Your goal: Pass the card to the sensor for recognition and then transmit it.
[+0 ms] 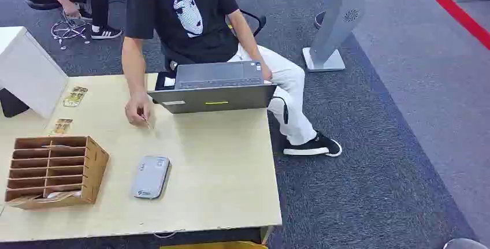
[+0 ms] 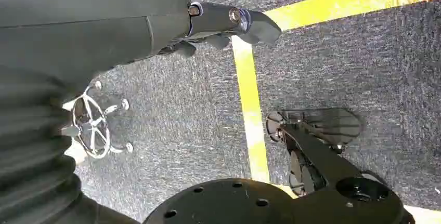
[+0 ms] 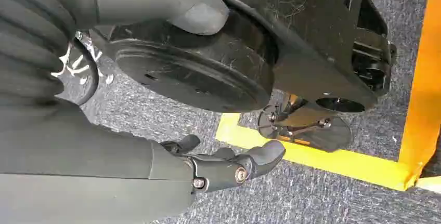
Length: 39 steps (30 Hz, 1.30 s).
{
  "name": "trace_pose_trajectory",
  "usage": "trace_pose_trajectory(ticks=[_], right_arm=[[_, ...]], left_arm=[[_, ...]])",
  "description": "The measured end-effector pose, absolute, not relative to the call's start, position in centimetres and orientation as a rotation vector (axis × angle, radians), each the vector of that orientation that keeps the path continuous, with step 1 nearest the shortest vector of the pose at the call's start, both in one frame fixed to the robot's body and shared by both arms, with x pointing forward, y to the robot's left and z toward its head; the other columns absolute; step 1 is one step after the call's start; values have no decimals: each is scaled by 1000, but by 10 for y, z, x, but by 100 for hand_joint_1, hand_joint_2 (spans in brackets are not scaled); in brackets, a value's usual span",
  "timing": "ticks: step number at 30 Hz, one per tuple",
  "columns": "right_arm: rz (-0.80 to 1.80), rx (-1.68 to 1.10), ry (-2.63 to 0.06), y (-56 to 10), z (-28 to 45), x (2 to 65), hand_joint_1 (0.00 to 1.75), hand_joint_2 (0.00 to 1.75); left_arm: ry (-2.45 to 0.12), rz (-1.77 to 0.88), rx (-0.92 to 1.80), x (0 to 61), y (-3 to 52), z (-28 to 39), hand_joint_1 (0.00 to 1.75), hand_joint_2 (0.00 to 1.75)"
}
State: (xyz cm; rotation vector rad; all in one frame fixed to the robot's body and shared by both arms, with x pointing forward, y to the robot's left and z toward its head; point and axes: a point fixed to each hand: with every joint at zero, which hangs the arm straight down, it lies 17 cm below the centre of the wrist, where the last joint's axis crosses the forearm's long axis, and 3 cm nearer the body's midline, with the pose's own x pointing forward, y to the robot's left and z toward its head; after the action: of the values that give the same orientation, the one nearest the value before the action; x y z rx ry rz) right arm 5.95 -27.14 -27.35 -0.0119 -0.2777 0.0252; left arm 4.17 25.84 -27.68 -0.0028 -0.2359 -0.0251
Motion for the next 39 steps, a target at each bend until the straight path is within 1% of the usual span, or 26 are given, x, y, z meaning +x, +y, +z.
trace_pose_trajectory(ticks=[13,29,30,37,38,39], right_arm=[[102,-56,-283,-266,-274,69,0,175],[284,-158,-321,-263,-271,94,0,175],[295,-164,-324,-262,-271,96,0,175],[377,-193,-347,-255,-268,105,0,175],[393,-198,-353,-253,-268,106,0,175],[404,-203,-359,-252,-267,107,0,175]], left_arm=[[-287,75,-21,54,235,-273,0,175],[-309,153,9,52,209,-272,0,175],[-311,157,16,52,209,-272,0,0],[-341,190,76,56,217,-272,0,0],[-350,195,89,58,219,-271,0,175],[-358,202,101,59,222,-271,0,175]])
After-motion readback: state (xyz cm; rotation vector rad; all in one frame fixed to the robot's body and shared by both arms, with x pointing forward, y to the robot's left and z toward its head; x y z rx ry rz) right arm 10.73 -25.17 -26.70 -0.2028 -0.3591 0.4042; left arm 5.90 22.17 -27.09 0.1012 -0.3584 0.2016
